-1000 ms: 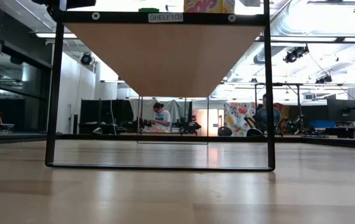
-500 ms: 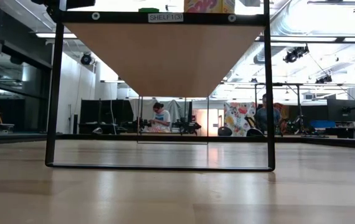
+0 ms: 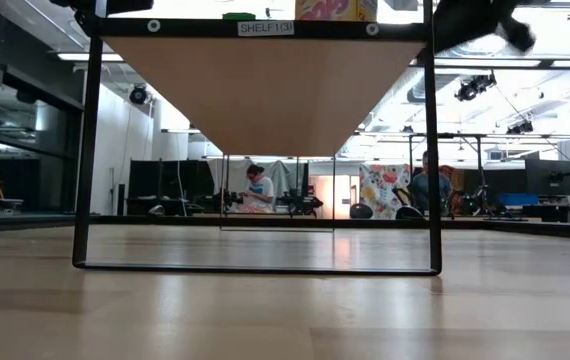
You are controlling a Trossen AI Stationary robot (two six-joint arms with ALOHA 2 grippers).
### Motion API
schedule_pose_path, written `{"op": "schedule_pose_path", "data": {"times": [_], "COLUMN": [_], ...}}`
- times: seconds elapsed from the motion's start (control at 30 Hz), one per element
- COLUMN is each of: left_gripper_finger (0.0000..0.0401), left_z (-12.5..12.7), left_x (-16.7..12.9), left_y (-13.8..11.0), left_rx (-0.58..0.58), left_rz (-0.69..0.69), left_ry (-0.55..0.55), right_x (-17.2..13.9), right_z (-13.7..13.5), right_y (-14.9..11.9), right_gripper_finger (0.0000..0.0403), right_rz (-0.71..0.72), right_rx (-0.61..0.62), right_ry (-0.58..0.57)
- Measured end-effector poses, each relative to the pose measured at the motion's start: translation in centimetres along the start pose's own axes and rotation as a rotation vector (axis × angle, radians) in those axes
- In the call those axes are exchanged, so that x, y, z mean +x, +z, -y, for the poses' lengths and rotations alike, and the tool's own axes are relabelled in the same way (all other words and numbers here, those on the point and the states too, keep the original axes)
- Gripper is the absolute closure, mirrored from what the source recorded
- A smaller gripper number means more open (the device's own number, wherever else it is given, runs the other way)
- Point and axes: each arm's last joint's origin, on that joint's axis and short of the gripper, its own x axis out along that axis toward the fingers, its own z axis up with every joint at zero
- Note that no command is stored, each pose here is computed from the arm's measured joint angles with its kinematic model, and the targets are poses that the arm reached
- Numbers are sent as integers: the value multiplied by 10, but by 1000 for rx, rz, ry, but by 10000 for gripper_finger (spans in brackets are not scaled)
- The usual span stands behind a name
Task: Stack cereal on shelf
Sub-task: Put the top yellow cereal box on the shelf
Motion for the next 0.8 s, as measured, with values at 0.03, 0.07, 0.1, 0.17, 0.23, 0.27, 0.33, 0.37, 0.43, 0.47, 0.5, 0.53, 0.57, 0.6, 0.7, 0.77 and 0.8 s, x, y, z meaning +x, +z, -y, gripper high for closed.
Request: {"op": "schedule_pose_path", "data": {"times": [0.03, 0.07, 0.1, 0.17, 0.23, 0.27, 0.33, 0.37, 0.43, 0.47, 0.5, 0.53, 0.57, 0.6, 0.7, 0.77, 0.8], "left_gripper_finger": [401, 401, 401, 401, 401, 401, 401, 401, 401, 401, 401, 401, 401, 401, 401, 401, 401], "left_z": [0, 0, 0, 0, 0, 0, 0, 0, 0, 0, 0, 0, 0, 0, 0, 0, 0], "left_x": [0, 0, 0, 0, 0, 0, 0, 0, 0, 0, 0, 0, 0, 0, 0, 0, 0], "left_y": [0, 0, 0, 0, 0, 0, 0, 0, 0, 0, 0, 0, 0, 0, 0, 0, 0], "left_rx": [1, 7, 10, 13, 12, 11, 4, 6, 6, 7, 8, 8, 8, 8, 8, 8, 8], "left_rz": [1, 0, 2, 4, 4, 4, 4, 2, 1, 0, -1, 0, -1, -1, -1, -1, -1], "left_ry": [0, 0, 0, 0, 0, 0, 0, 0, 1, 1, 1, 1, 1, 1, 1, 1, 1], "right_x": [7, 13, 19, 28, 35, 38, 43, 45, 46, 46, 47, 46, 45, 44, 37, 33, 31], "right_z": [-1, -2, -4, -8, -12, -14, -19, -23, -28, -32, -34, -36, -39, -41, -47, -49, -50], "right_y": [-8, -15, -19, -25, -27, -27, -27, -26, -24, -23, -23, -23, -23, -21, -20, -21, -20], "right_gripper_finger": [398, 399, 401, 402, 402, 402, 402, 402, 402, 402, 402, 402, 403, 403, 403, 403, 403], "right_rz": [4, 12, 29, 59, 94, 105, 112, 111, 100, 94, 83, 76, 67, 63, 58, 57, 58], "right_rx": [13, 30, 45, 45, 47, 46, 25, 14, 3, 5, 5, 0, -4, -1, -6, -11, -10], "right_ry": [31, 62, 89, 129, 140, 145, 141, 145, 157, 165, 176, 182, 193, 205, 227, 237, 243]}}
